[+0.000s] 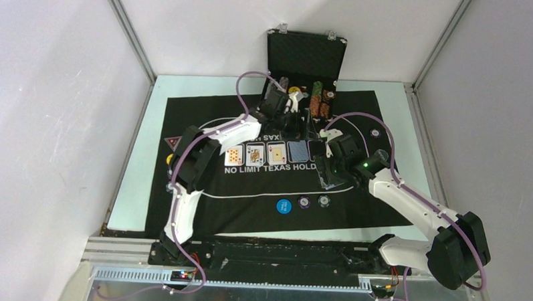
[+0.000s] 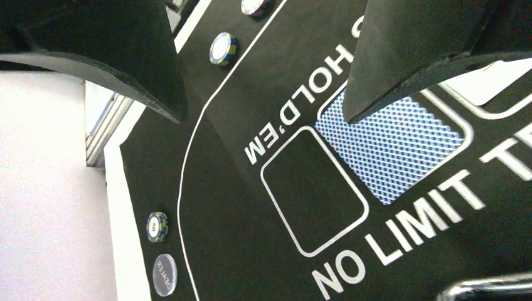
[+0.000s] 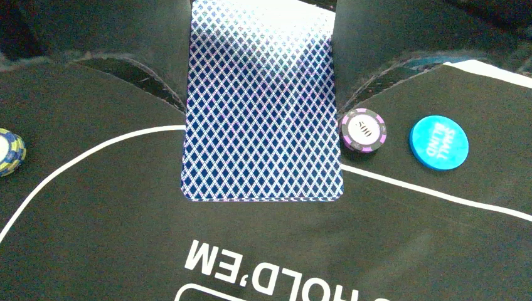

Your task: Distribute texas hold em gaming equipment

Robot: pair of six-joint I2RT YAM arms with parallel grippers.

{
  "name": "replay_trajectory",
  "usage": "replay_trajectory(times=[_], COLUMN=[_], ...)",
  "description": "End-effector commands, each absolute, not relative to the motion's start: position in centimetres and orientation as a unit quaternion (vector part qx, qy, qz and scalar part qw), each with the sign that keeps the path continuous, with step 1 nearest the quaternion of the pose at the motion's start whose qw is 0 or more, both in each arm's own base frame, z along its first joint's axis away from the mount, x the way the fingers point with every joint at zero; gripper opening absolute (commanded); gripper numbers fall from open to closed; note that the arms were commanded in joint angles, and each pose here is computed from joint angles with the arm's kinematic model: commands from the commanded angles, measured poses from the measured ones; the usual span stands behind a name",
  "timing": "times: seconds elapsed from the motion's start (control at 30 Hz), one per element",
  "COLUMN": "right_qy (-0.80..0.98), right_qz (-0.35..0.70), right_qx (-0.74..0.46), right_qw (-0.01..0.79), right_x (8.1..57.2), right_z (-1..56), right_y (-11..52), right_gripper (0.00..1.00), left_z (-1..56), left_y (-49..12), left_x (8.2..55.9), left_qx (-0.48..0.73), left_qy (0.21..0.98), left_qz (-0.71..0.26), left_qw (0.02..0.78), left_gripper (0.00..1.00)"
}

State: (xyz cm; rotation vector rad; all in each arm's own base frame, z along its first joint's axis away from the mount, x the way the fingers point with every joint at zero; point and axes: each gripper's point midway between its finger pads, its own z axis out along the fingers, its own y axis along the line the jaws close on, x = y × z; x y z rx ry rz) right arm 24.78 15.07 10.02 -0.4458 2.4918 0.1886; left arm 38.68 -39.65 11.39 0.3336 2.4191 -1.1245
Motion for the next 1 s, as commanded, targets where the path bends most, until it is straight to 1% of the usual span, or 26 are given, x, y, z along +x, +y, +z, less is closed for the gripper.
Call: replay_trajectory(times=[0.0,0.07,0.17,0.37,0.5,0.73,0.97], right_qy=[0.93,0.931,0.931,0.932,0.932,0.933,0.934], right_qz=[0.072,0.073,0.073,0.073,0.073,0.074,0.073], right_qx=[-0.15,-0.148,-0.147,-0.145,-0.145,-0.146,-0.145], right_qw=[0.328,0.327,0.326,0.324,0.324,0.321,0.319], right_x=[25.9,25.9,25.9,26.0,26.0,26.0,26.0], right_z=[11.2,11.1,11.0,10.9,10.9,10.7,10.6], right_y=[15.0,15.0,14.9,14.9,14.8,14.9,14.9], right_gripper=[0.0,0.0,0.0,0.0,0.0,0.0,0.0], left_z=[12.0,10.4,8.4,6.1,4.7,3.7,4.2], left_y=[-42.7,-42.5,-43.4,-45.5,-45.0,-43.5,-42.8], left_x=[39.5,40.0,39.6,38.9,38.7,37.9,37.2], left_qx=[0.087,0.068,0.044,0.034,0.034,0.051,0.08], left_qy=[0.884,0.906,0.917,0.923,0.935,0.946,0.948], left_qz=[-0.394,-0.342,-0.337,-0.335,-0.305,-0.268,-0.247], left_qw=[0.237,0.239,0.211,0.186,0.175,0.176,0.184], left_gripper=[1.0,1.0,1.0,1.0,1.0,1.0,1.0])
